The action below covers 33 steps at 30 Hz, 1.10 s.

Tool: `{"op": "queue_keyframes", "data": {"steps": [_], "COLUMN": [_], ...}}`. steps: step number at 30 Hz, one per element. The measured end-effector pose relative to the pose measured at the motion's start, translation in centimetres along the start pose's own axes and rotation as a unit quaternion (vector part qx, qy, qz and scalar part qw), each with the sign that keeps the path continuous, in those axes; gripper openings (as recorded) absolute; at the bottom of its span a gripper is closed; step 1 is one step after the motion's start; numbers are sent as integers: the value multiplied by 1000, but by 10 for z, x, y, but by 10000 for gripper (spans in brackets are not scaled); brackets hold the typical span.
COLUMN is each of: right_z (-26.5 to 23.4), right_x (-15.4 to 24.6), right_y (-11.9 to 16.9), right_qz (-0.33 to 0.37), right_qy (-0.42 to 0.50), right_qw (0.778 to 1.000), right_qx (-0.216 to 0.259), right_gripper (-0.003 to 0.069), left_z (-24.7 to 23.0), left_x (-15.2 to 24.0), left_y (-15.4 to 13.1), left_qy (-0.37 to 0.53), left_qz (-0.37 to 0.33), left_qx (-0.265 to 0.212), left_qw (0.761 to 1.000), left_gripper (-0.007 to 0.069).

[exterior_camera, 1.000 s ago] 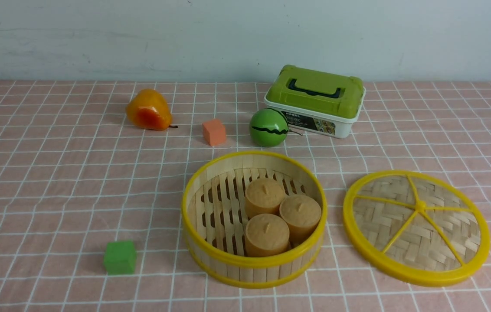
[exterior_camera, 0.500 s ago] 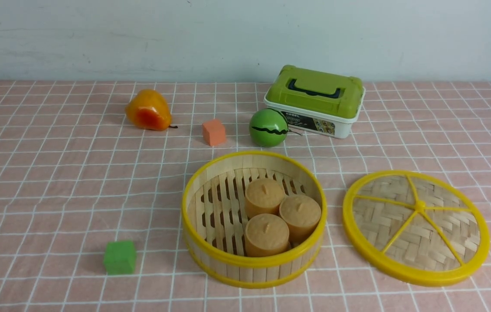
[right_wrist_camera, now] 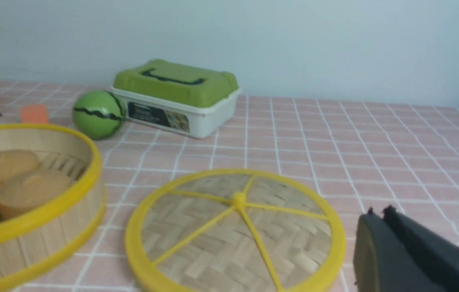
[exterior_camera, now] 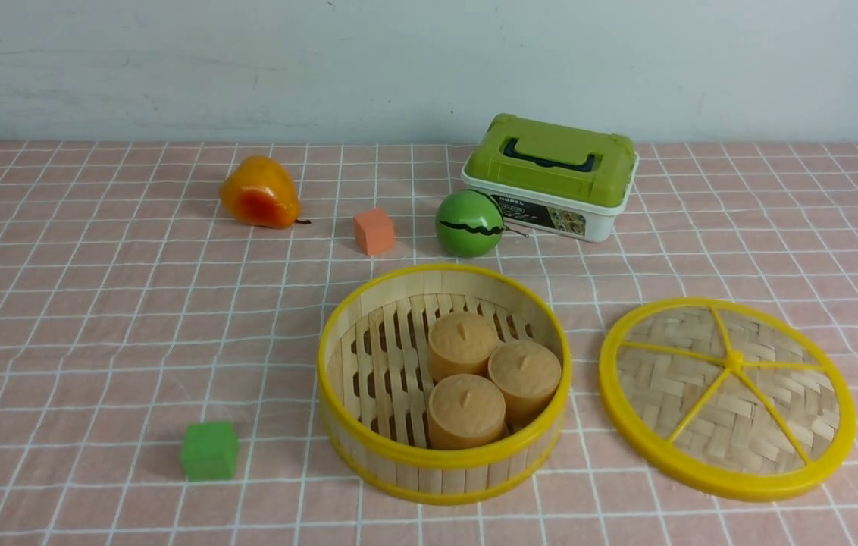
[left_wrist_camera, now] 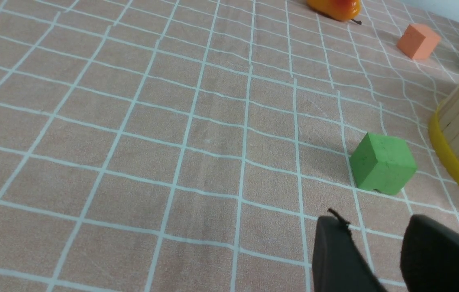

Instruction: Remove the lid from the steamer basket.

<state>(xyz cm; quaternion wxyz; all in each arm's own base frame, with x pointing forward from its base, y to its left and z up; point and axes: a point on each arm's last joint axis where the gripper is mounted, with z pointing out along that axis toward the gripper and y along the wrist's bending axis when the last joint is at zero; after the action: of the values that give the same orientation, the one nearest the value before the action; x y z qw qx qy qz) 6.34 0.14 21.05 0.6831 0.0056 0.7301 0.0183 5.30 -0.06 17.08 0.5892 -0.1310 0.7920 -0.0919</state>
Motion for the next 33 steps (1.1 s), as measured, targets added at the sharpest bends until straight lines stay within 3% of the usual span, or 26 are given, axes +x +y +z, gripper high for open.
{"op": "queue_keyframes", "data": {"steps": [9, 33], "right_z": [-7, -9], "right_x": [36, 38], "right_y": [-5, -2], "right_qz": [37, 49], "right_qy": [94, 120], "right_qw": [994, 991], "right_qx": [41, 24], "right_gripper": [-13, -18], "left_z": [0, 0], "left_x": [0, 0], "left_y": [0, 0], "left_qy": [0, 0], "left_qz": [0, 0], "left_qx": [0, 0], "left_qw": [1000, 1000], "left_gripper": [239, 239]}}
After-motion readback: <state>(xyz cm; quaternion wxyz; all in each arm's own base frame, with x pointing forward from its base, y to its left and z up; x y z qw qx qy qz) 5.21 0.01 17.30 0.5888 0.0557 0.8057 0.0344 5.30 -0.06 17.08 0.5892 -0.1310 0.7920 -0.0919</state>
